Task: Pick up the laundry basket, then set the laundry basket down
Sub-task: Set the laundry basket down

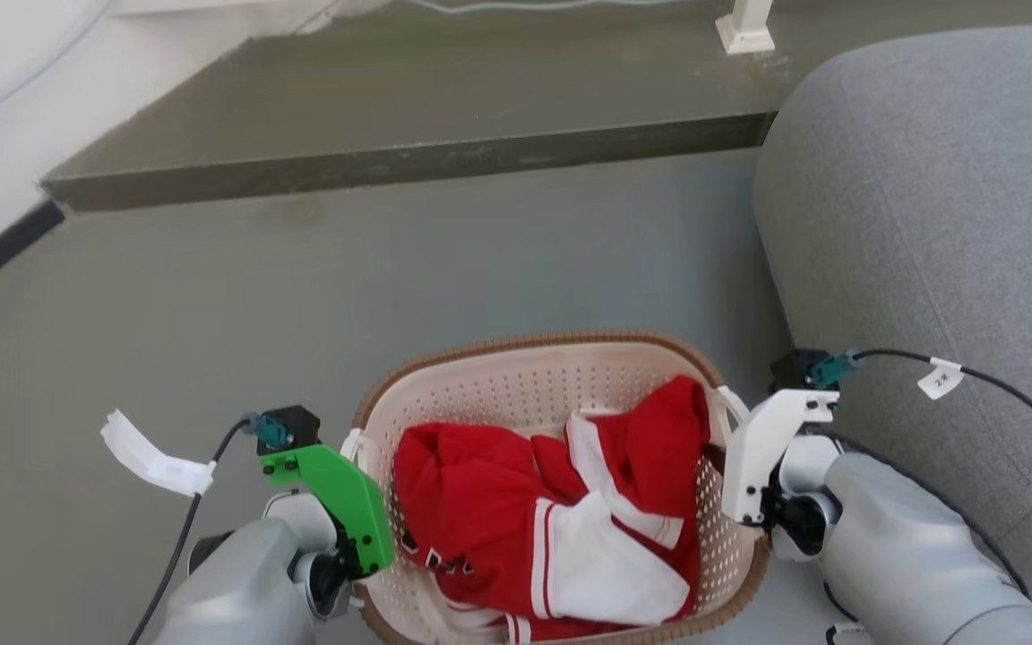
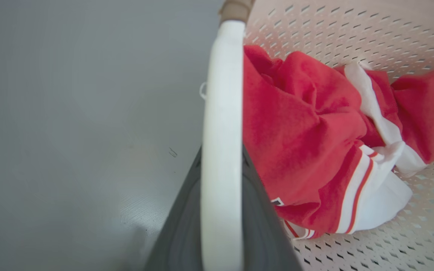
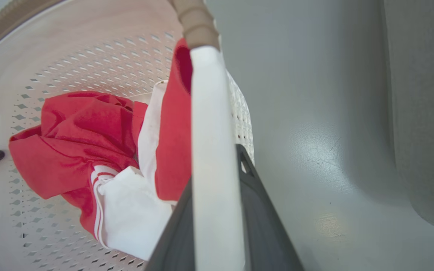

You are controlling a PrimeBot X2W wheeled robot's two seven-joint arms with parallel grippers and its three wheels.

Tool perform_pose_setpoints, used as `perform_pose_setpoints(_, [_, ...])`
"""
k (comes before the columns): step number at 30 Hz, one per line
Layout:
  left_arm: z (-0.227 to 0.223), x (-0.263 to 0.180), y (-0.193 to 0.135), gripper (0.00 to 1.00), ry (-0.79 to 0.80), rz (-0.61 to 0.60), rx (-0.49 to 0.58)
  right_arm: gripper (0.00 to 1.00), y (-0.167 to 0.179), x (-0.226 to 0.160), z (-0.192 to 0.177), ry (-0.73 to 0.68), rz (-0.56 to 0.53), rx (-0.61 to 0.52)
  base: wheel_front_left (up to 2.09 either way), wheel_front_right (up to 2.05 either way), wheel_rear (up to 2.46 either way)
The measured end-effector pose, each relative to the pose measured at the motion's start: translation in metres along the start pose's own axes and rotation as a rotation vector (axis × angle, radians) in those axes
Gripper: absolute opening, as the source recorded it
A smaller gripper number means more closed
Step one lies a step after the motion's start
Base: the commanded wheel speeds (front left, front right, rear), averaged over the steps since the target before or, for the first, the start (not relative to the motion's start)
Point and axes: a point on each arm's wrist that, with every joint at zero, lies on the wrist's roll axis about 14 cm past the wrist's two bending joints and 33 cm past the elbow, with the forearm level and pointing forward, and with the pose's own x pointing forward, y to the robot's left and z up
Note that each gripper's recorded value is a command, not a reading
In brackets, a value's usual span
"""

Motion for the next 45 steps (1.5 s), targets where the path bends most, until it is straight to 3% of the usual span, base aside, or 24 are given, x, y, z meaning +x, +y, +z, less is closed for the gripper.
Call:
perform_pose_setpoints(25, [0.051, 0.058, 0.014, 0.0, -0.11, -0.008, -0.057, 0.0, -0.029, 0.057, 0.051, -0.084, -0.003, -0.019, 0.0, 0.0, 0.0])
perform_pose_setpoints(37, [0.07, 0.098, 0.03, 0.0, -0.161, -0.01, -0.091, 0.0, -0.048, 0.1, 0.065, -0.112, -0.006, -0.007, 0.0, 0.0, 0.0])
perform_pose_setpoints(45, [0.061, 0.119, 0.042, 0.0, -0.148, 0.0, -0.114, 0.0, -0.057, 0.121, 0.05, -0.094, -0.01, 0.012, 0.0, 0.0, 0.0])
